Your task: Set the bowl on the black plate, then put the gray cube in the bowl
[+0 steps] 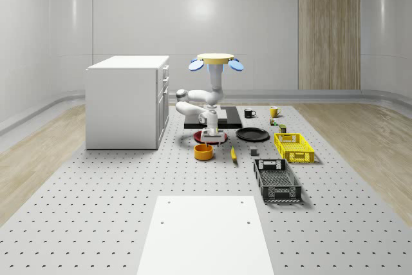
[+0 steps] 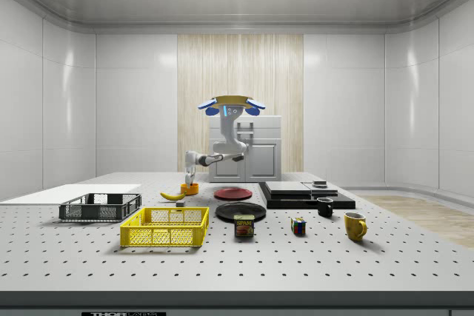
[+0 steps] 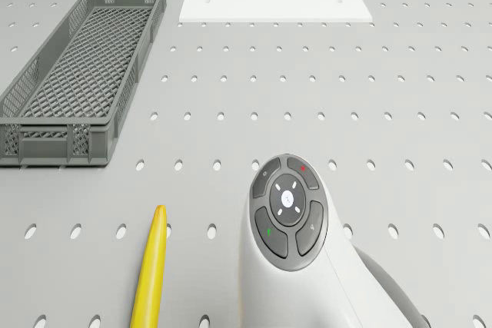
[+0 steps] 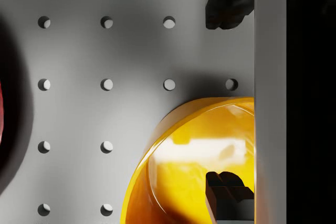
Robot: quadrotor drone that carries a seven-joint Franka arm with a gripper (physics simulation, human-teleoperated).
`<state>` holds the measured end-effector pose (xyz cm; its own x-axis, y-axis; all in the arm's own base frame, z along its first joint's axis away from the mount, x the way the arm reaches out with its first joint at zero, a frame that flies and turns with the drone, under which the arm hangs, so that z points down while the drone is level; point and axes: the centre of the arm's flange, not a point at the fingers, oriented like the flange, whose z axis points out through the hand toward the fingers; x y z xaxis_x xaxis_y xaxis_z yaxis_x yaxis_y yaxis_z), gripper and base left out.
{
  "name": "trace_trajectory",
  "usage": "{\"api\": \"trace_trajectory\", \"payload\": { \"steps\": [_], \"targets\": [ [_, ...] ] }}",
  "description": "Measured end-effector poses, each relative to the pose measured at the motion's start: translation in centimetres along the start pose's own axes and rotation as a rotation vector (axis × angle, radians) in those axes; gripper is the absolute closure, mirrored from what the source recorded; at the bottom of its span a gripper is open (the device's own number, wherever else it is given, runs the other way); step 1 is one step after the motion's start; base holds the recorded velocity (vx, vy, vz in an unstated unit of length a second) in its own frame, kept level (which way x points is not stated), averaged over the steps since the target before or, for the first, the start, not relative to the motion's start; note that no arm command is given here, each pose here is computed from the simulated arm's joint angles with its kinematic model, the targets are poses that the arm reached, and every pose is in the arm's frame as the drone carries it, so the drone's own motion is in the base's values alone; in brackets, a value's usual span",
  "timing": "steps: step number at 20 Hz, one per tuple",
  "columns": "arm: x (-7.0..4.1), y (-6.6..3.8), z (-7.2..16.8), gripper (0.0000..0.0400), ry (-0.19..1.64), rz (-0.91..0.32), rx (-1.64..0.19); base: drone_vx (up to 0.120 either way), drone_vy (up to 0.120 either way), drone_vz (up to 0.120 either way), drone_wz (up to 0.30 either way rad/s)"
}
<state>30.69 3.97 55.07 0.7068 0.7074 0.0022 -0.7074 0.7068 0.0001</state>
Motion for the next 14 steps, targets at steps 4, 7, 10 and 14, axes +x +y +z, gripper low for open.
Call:
{"api": "trace_trajectory", "payload": {
  "steps": [4, 7, 10, 14],
  "targets": [
    [0.8, -0.3, 0.1, 0.0000, 0.000, 0.000, 0.000, 0.000, 0.000, 0.000, 0.000],
    [1.3, -0.6, 0.2, 0.0000, 0.000, 0.000, 0.000, 0.000, 0.000, 0.000, 0.000],
    [1.6, -0.8, 0.5, 0.0000, 0.000, 0.000, 0.000, 0.000, 0.000, 0.000, 0.000],
    [1.4, -1.2, 1.0, 0.0000, 0.000, 0.000, 0.000, 0.000, 0.000, 0.000, 0.000]
  ]
}}
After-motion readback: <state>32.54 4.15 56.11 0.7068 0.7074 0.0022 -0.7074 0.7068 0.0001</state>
